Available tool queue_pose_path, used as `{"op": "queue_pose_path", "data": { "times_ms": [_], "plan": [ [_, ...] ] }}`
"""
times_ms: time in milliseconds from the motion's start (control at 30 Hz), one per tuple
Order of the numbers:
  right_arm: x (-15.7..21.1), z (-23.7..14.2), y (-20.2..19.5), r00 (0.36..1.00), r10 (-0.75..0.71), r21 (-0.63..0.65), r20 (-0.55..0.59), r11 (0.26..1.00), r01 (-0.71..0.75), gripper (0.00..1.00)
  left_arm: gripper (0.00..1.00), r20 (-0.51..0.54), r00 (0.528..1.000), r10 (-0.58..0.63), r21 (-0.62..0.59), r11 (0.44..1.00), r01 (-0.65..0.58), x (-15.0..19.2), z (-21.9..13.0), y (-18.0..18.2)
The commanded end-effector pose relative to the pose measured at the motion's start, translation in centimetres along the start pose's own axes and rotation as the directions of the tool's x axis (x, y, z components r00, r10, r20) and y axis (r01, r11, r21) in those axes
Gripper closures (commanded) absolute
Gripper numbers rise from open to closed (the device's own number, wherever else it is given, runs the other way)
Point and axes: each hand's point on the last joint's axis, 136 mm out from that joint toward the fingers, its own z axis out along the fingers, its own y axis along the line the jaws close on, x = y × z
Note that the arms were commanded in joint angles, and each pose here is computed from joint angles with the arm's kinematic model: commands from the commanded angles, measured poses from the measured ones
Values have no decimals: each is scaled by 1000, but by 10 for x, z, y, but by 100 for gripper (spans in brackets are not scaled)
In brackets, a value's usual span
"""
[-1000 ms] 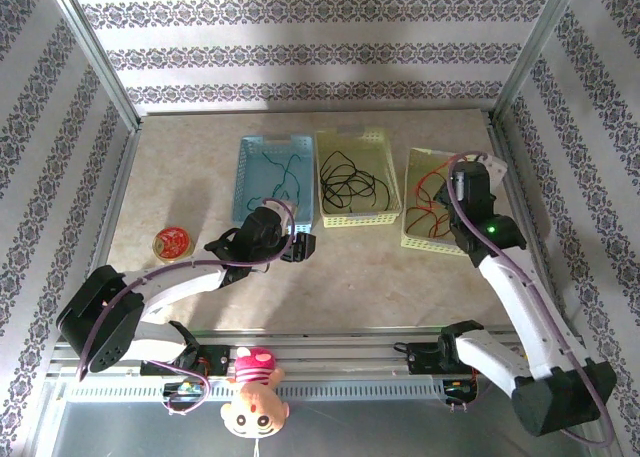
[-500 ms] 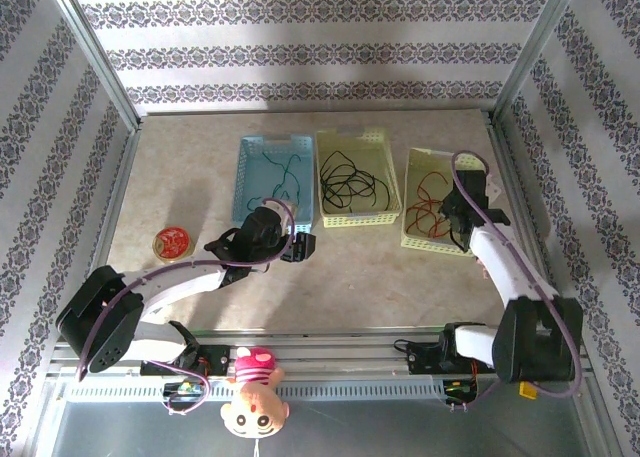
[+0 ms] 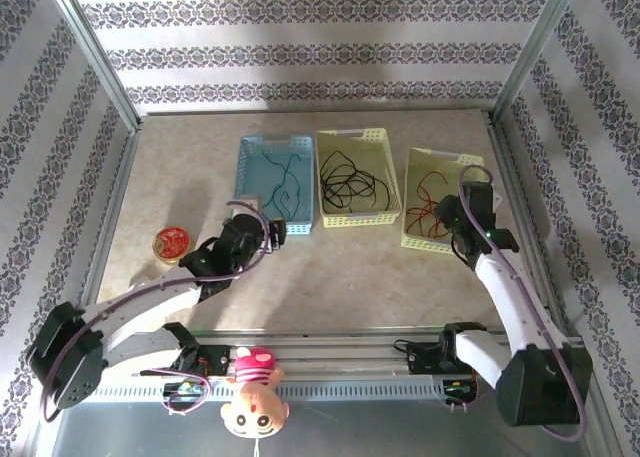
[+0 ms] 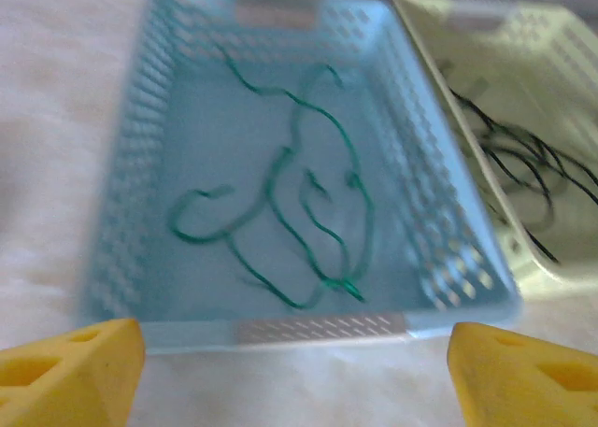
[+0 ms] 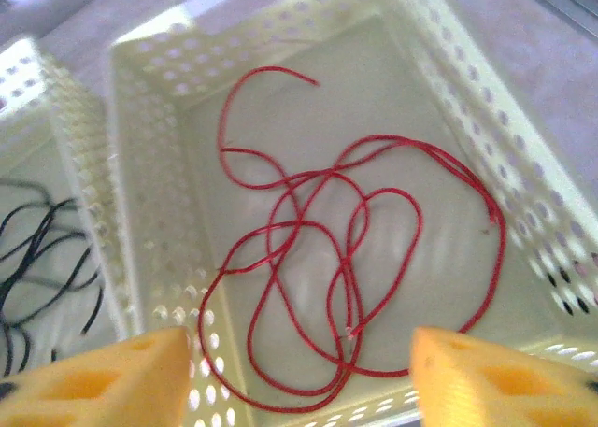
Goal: Untangle the cables
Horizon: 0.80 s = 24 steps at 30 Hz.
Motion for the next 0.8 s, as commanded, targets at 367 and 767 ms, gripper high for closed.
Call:
{"op": "queue_pose_path", "data": {
  "times_ms": [367, 767],
  "plan": [
    [-17, 19, -9, 865, -342, 165, 367, 939, 302, 2, 1, 53, 983, 175, -606, 788, -108, -33, -13, 160],
    [-12, 66, -2, 844, -372, 49, 387, 922, 384, 2, 1, 2, 998, 60, -632, 773, -45, 24, 26, 200]
  ]
}}
